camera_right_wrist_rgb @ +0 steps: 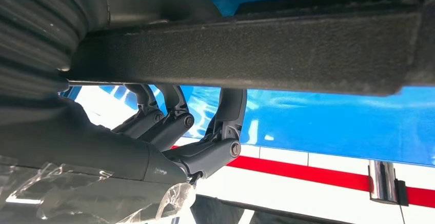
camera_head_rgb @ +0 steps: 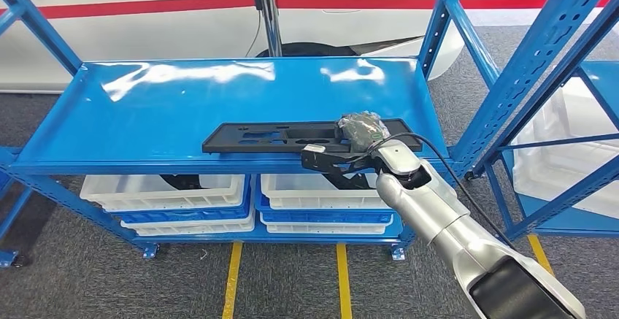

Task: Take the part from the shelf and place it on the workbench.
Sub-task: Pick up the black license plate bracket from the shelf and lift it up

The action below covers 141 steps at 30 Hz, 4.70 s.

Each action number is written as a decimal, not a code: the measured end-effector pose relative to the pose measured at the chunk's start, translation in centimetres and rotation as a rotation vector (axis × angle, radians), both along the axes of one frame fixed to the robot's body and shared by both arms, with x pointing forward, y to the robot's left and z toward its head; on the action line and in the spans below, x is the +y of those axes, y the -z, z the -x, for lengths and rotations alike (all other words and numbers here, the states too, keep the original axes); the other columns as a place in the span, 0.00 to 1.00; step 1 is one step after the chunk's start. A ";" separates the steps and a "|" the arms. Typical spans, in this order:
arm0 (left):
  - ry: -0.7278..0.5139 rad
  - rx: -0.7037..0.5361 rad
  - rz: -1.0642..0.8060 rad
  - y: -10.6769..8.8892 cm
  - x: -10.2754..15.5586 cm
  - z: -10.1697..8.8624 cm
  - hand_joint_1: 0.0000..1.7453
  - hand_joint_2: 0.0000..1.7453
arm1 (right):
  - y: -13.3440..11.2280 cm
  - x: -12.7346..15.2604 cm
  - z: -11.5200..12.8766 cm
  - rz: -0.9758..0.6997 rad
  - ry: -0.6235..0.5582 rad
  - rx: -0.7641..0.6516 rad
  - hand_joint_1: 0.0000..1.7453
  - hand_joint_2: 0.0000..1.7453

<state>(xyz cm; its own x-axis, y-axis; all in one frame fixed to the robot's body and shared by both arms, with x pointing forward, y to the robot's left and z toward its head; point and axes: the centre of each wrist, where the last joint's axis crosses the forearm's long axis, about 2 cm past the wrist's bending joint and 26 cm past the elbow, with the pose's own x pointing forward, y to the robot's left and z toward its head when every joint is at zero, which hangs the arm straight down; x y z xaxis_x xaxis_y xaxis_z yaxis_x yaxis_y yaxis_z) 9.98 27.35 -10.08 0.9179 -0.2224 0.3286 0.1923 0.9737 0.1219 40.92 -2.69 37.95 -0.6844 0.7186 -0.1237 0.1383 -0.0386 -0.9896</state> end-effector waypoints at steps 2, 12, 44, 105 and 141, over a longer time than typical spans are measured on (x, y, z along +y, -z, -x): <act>0.001 -0.004 -0.003 0.0 0.0 0.0 0.00 0.00 | 0.0 0.0 0.0 -0.001 0.000 0.001 1.00 1.00; 0.039 -0.052 -0.004 0.0 0.0 0.1 0.00 1.00 | 0.1 -0.4 -0.2 -0.004 0.021 0.004 1.00 1.00; 0.094 -0.093 -0.054 -0.2 0.1 -0.8 0.00 1.00 | 1.7 -2.4 0.0 -0.005 0.050 -0.113 1.00 1.00; 0.152 -0.089 -0.095 -0.3 0.1 -1.0 0.00 1.00 | 1.7 -4.2 2.8 -0.113 -0.004 -0.303 1.00 1.00; 0.209 -0.096 -0.075 -0.4 0.4 -1.7 0.00 1.00 | 1.7 -5.9 3.6 -0.226 -0.019 -0.420 1.00 1.00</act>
<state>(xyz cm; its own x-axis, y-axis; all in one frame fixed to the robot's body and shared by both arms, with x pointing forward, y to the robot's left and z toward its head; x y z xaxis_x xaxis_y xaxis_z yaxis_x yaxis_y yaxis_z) 11.66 27.76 -9.68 0.8150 -0.4310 0.3873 0.3724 0.9017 0.2198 37.34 -8.56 36.23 -0.6217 0.7474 -0.2343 0.5271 0.1779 -0.8310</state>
